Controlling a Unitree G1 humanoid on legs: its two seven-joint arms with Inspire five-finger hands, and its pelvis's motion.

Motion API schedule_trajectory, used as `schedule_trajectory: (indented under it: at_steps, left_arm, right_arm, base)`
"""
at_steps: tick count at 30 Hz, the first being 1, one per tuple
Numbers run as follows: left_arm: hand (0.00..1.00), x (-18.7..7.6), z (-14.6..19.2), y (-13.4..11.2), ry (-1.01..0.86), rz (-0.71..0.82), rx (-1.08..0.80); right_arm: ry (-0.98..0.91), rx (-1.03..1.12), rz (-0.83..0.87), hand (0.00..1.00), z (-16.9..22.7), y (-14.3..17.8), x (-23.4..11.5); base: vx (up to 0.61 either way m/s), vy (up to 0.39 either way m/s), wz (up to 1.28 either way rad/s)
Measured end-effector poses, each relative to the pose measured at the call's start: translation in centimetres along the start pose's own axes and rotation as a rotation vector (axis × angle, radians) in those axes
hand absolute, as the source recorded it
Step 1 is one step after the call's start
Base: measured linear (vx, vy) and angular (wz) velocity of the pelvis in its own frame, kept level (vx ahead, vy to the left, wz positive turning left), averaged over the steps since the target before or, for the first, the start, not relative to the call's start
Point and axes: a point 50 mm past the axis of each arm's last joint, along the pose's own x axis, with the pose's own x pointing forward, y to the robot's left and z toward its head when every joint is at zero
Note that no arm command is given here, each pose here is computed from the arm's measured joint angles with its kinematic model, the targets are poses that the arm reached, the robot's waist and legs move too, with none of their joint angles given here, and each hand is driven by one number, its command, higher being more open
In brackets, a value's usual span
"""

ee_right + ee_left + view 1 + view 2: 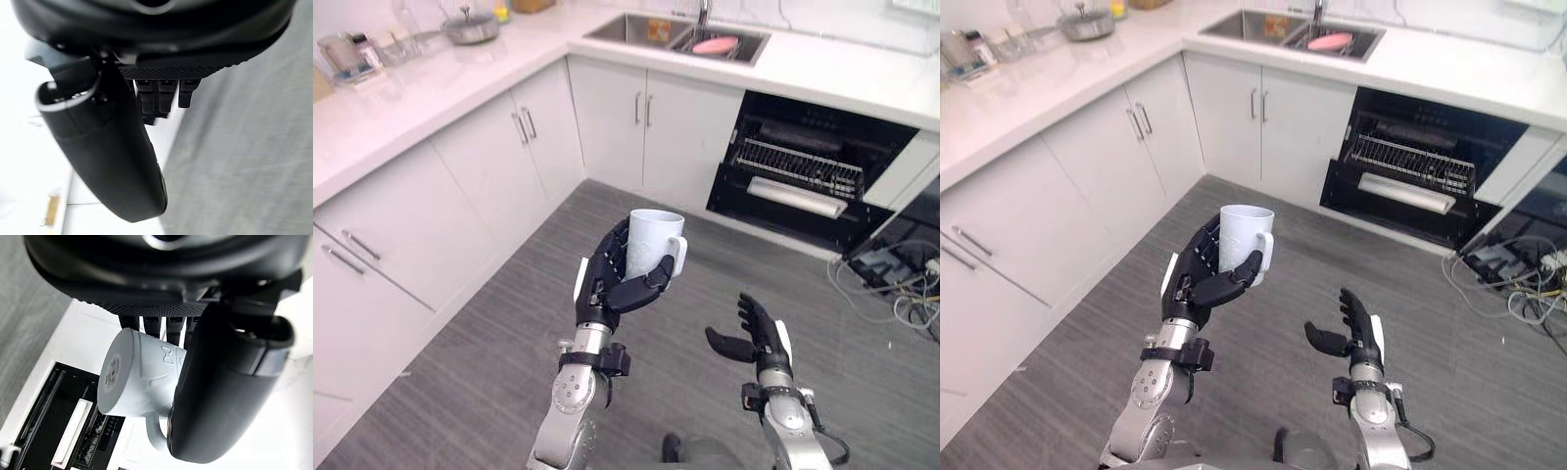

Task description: Walk over to the sink, pick up the cup, carry it to the dishwasher, place the cup inside the dishwasher, then close the dishwasher door

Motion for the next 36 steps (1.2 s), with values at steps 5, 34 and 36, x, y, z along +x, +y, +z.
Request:
schedule_trajectory:
  at_steps: [5,34,36]
  left_arm:
    - [0.30,-0.6,-0.3,1.1,0.019,0.049,0.008]
    - [0.30,0.4,-2.3,0.4,0.105,-0.032,0.132]
    - [0.30,0.5,-2.3,0.7,0.100,-0.019,0.146]
  right_arm:
    - [0.089,-0.034,0.003,0.90,-1.9,-0.1,0.3]
    - [-0.395,0.038,0.040,0.90,8.9,1.4,0.0]
    - [-0.384,0.043,0.057,0.90,8.7,1.7,0.2]
  base:
    - [0.51,0.218,-0.60]
    - [0.53,0.067,-0.32]
    - [0.31,0.166,-1.00]
